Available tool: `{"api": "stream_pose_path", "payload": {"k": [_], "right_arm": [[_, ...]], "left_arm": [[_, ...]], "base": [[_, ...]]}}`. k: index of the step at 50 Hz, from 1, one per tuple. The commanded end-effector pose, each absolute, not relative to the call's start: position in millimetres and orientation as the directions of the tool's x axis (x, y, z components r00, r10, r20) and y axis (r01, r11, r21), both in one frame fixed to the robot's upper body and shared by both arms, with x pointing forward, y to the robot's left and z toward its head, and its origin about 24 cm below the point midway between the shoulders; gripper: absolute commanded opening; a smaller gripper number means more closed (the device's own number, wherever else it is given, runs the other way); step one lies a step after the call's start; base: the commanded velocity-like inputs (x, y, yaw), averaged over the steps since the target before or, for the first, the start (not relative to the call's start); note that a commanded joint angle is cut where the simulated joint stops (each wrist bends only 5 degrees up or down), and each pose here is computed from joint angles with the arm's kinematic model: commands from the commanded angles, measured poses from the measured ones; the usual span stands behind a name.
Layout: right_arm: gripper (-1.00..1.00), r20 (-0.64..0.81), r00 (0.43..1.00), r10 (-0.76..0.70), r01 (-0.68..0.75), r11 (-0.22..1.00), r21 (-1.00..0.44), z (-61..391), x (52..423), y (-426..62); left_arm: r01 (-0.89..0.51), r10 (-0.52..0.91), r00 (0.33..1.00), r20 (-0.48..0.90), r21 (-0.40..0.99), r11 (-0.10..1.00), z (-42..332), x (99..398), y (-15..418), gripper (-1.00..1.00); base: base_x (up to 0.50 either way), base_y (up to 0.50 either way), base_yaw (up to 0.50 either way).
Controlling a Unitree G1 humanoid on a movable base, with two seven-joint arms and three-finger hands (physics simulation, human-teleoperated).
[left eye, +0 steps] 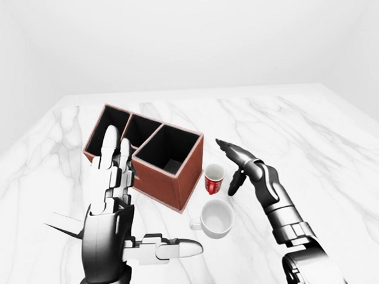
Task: Pick up the red mug and place it to the right of the caddy.
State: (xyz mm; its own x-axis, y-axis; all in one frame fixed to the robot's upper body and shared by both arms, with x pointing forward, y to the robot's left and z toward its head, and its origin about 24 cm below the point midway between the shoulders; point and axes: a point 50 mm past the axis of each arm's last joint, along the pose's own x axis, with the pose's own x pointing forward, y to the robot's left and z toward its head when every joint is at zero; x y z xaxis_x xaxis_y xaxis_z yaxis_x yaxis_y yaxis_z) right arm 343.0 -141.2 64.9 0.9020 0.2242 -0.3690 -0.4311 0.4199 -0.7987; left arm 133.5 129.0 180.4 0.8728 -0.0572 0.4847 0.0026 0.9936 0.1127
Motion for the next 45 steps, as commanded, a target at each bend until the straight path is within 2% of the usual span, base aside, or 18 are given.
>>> {"api": "stream_pose_path", "payload": {"k": [1, 7, 13, 19, 23, 25, 29, 36, 39, 44, 45], "right_arm": [[1.0, -0.412, 0.887, 0.209, -0.462, 0.396, -0.793, 56.9, 348.3, -140.0], [1.0, -0.366, 0.894, 0.259, -0.445, 0.4, -0.801, 81.8, 351.5, -135.7], [1.0, -0.236, 0.888, 0.394, -0.383, 0.352, -0.854, 143.8, 337.9, -120.8], [1.0, -0.04, 0.915, 0.401, -0.192, 0.346, -0.918, 187.4, 318.3, -122.1], [1.0, 0.143, 0.899, 0.415, -0.018, 0.361, -0.933, 228.1, 299.7, -121.5], [1.0, 0.181, 0.89, 0.419, 0.019, 0.364, -0.931, 237.2, 295.9, -121.8], [1.0, 0.33, 0.824, 0.46, 0.134, 0.409, -0.903, 268.2, 276.4, -117.1], [1.0, 0.552, 0.648, 0.525, 0.358, 0.43, -0.829, 310.7, 224.1, -111.3], [1.0, 0.589, 0.596, 0.545, 0.398, 0.437, -0.807, 314.4, 207.7, -111.4], [1.0, 0.665, 0.479, 0.573, 0.436, 0.502, -0.747, 306.6, 162.2, -112.5], [1.0, 0.694, 0.484, 0.533, 0.439, 0.538, -0.72, 303.4, 156.9, -116.1]], "left_arm": [[-0.007, -0.051, 0.848, 0.528, 0.108, 0.994, 186.9, 136.7, 128.8, 1.0], [-0.007, -0.052, 0.845, 0.531, 0.109, 0.994, 187.4, 137.0, 128.7, 1.0], [-0.007, -0.052, 0.844, 0.535, 0.107, 0.994, 187.8, 137.1, 128.6, 1.0], [-0.01, -0.049, 0.847, 0.529, 0.107, 0.994, 187.0, 136.8, 129.2, 1.0], [-0.008, -0.052, 0.844, 0.534, 0.108, 0.994, 187.8, 137.1, 128.3, 1.0], [-0.005, -0.054, 0.843, 0.535, 0.107, 0.994, 187.8, 137.0, 127.9, 1.0], [-0.006, -0.052, 0.845, 0.533, 0.106, 0.994, 187.5, 136.8, 128.2, 1.0], [-0.007, -0.051, 0.846, 0.53, 0.106, 0.994, 187.1, 136.7, 128.4, 1.0], [-0.009, -0.049, 0.846, 0.531, 0.107, 0.994, 187.2, 136.8, 128.6, 1.0], [-0.009, -0.049, 0.852, 0.522, 0.109, 0.994, 185.9, 136.1, 128.2, 1.0], [-0.009, -0.05, 0.852, 0.521, 0.109, 0.994, 185.9, 136.1, 128.1, 1.0]], "base": [[0.0, 0.0, 0.0], [0.0, 0.0, 0.0], [0.0, 0.0, 0.0], [0.0, 0.0, 0.0], [0.0, 0.0, 0.0], [0.0, 0.0, 0.0], [0.0, 0.0, 0.0], [0.0, 0.0, 0.0], [0.0, 0.0, 0.0], [0.0, 0.0, 0.0], [0.0, 0.0, 0.0]]}}
